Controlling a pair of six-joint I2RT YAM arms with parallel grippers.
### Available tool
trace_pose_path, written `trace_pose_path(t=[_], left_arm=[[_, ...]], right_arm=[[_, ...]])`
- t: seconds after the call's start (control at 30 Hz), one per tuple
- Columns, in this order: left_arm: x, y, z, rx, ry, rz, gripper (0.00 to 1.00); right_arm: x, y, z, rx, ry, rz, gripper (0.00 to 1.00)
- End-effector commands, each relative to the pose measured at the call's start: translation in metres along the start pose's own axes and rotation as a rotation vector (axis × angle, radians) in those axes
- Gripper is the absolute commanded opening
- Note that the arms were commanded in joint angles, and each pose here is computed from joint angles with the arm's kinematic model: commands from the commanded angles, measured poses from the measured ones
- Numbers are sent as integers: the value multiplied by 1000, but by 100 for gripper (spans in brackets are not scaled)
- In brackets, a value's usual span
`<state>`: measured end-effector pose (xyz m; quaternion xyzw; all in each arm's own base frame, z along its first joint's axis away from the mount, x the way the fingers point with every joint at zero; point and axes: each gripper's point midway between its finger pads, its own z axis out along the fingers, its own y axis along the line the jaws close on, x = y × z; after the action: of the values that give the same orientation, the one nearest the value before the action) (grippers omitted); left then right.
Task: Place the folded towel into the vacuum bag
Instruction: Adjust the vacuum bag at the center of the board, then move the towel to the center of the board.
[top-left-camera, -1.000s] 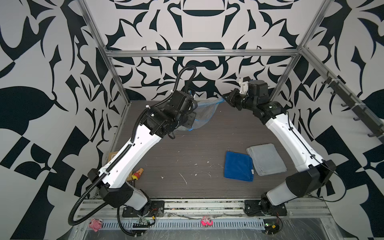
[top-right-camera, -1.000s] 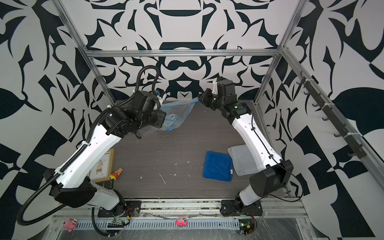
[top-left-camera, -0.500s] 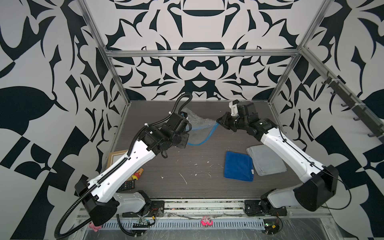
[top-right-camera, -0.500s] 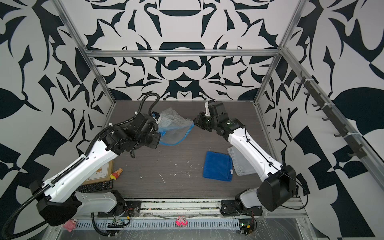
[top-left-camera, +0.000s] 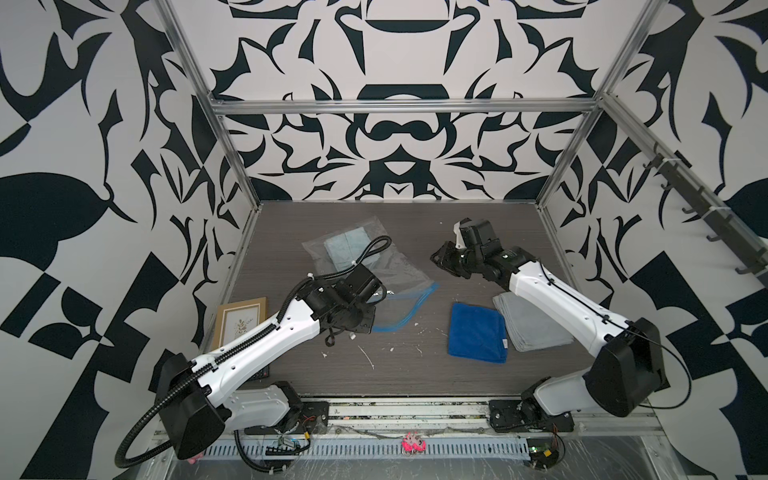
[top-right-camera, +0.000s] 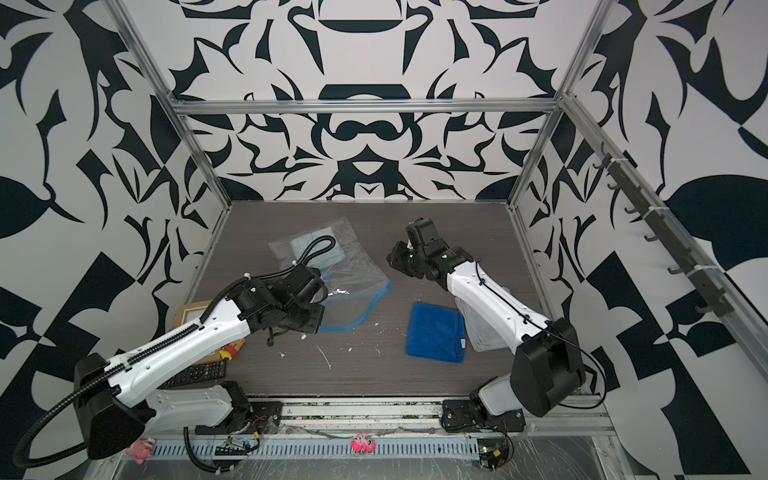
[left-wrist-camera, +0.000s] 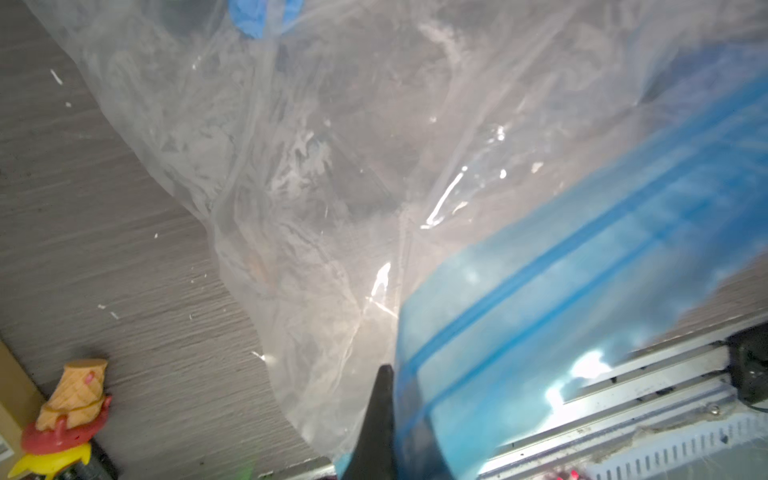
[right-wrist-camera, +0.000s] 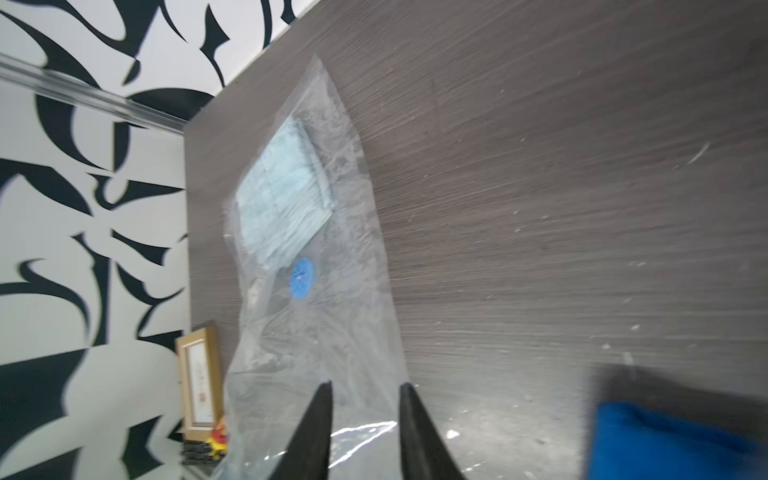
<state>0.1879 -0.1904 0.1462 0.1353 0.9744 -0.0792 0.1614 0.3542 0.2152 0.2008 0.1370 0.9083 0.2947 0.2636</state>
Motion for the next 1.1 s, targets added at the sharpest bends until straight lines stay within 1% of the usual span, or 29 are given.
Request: trace_pose_path(t=[0.0, 0.07, 0.13, 0.2, 0.3, 0.47, 0.57, 0.6, 0.67, 0.7, 0.8, 0.97, 1.07], left_arm=[[11, 1, 4, 4, 43, -25, 0], [13, -2, 7, 17, 61, -23, 0], [15, -2, 9, 17, 69, -19, 0], [16, -2, 11, 20, 66, -18, 0], [15, -5, 16, 37, 61, -28, 0], [8, -13, 29, 60, 30, -68, 0], [-2, -17, 35, 79, -14, -89, 0], [-1, -18, 45, 70, 4, -90, 0], [-6, -23, 51, 86, -4, -94, 0], [-6, -27, 54, 98, -2, -93, 0], [-14, -31, 61, 100, -12, -87, 0], [-35, -37, 66, 105, -42, -97, 0], [-46, -38, 65, 110, -63, -111, 0]], right_arm=[[-14, -7, -15, 43, -81, -17, 48], [-14, -18, -24, 95, -94, -25, 62], [-15, -28, -35, 127, -102, -21, 67], [-13, -40, -46, 160, -95, -7, 69], [-3, -60, -66, 221, -81, 26, 69], [33, -103, -102, 351, -53, 116, 70], [61, -127, -111, 400, 4, 112, 69], [68, -132, -112, 410, 27, 90, 68], [85, -143, -111, 428, 99, 16, 67], [92, -145, -109, 416, 139, -28, 67], [113, -155, -101, 410, 232, -94, 67], [133, -170, -77, 402, 289, -70, 67], [139, -174, -61, 415, 319, -70, 67]])
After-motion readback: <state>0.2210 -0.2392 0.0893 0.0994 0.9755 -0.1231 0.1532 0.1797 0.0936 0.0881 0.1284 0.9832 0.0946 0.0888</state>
